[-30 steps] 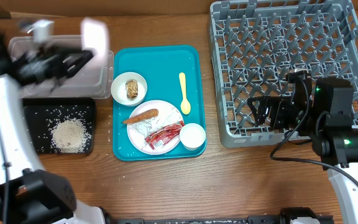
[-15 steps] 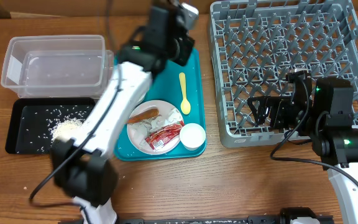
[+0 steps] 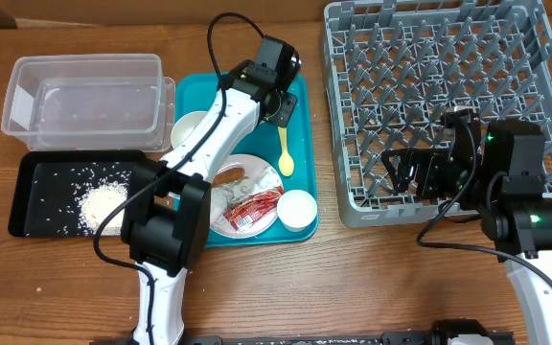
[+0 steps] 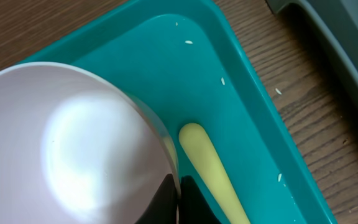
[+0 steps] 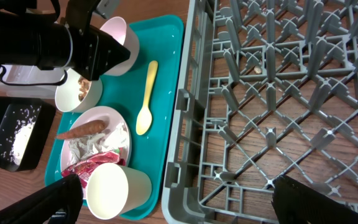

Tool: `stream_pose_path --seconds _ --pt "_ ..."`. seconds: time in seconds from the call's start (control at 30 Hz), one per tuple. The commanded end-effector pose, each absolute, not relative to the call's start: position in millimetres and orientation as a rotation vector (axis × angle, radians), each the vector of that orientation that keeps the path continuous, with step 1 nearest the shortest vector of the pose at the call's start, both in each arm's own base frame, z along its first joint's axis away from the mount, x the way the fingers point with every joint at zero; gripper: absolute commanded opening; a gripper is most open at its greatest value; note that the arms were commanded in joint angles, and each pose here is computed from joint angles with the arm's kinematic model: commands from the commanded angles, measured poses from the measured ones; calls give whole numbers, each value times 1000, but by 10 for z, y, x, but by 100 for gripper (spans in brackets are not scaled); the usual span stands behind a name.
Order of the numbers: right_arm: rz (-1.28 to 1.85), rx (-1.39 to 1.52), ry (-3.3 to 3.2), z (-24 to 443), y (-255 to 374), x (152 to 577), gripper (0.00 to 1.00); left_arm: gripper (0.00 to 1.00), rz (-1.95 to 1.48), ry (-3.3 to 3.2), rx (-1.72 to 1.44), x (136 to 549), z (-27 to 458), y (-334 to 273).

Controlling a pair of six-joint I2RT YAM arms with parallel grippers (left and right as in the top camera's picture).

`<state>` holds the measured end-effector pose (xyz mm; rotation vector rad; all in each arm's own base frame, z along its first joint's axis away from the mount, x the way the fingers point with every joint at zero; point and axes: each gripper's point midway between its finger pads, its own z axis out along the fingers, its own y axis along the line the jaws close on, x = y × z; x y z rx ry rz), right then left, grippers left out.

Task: Sort waste into correct bins and load items into the dishwasher
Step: 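Carry the emptied pink bowl back onto the teal tray, then grasp the pink bowl with the right gripper from the left gripper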

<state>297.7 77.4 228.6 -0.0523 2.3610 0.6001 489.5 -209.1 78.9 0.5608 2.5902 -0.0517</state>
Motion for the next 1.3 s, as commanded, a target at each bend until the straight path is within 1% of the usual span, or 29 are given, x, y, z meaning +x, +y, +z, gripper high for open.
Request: stream_pose_path --seconds 0.0,0.03,0.13,0.2,0.23,0.3,0.33,0.37,0.5,0.63,0.67,0.77,0.83,0.97,1.0,1.17,1.27 --pt "606 -58 2330 2395 778 3011 100 15 -73 2623 541 4889 667 -2124" --pt "606 -58 2328 2398 778 3014 100 20 -73 2625 541 4885 665 -2122" --pt "618 -62 2313 2428 794 3032 99 29 -73 2626 541 4883 665 -2122" --pt "643 -8 2297 2470 795 3070 99 31 -73 2627 540 4882 665 -2121" --pt "664 37 2277 2517 797 3110 99 33 -72 2631 511 4896 694 -2097" --pt "694 82 2239 2601 814 3174 97 37 -82 2648 418 4941 804 -2011" --pt "708 91 2215 2649 836 3214 96 38 -93 2658 360 4969 887 -1952" --pt "725 98 2189 2704 869 3261 96 38 -117 2668 293 5009 1019 -1875" --pt "790 80 2122 2850 1137 3540 93 47 -292 2657 143 5129 1697 -1579" --pt "796 6 2130 2859 1610 3918 93 48 -388 2595 48 5176 2313 -1192" --pt "769 -6 2147 2826 1768 4066 93 49 -385 2578 21 5177 2448 -1058" --pt "680 -14 2214 2646 2107 4413 93 52 -360 2552 -53 5144 2688 -719" --pt "614 31 2278 2432 2245 4644 90 54 -348 2557 -93 5113 2724 -559" --pt "584 99 2398 1926 2450 4944 79 54 -327 2596 -151 5046 2658 -328" --pt "584 117 2440 1694 2515 5015 77 53 -317 2604 -150 5028 2644 -275" --pt "597 96 2527 1078 2688 5078 75 53 -306 2604 -156 5030 2643 -231" --pt "587 89 2578 762 2744 5059 70 54 -307 2602 -156 5033 2645 -234"
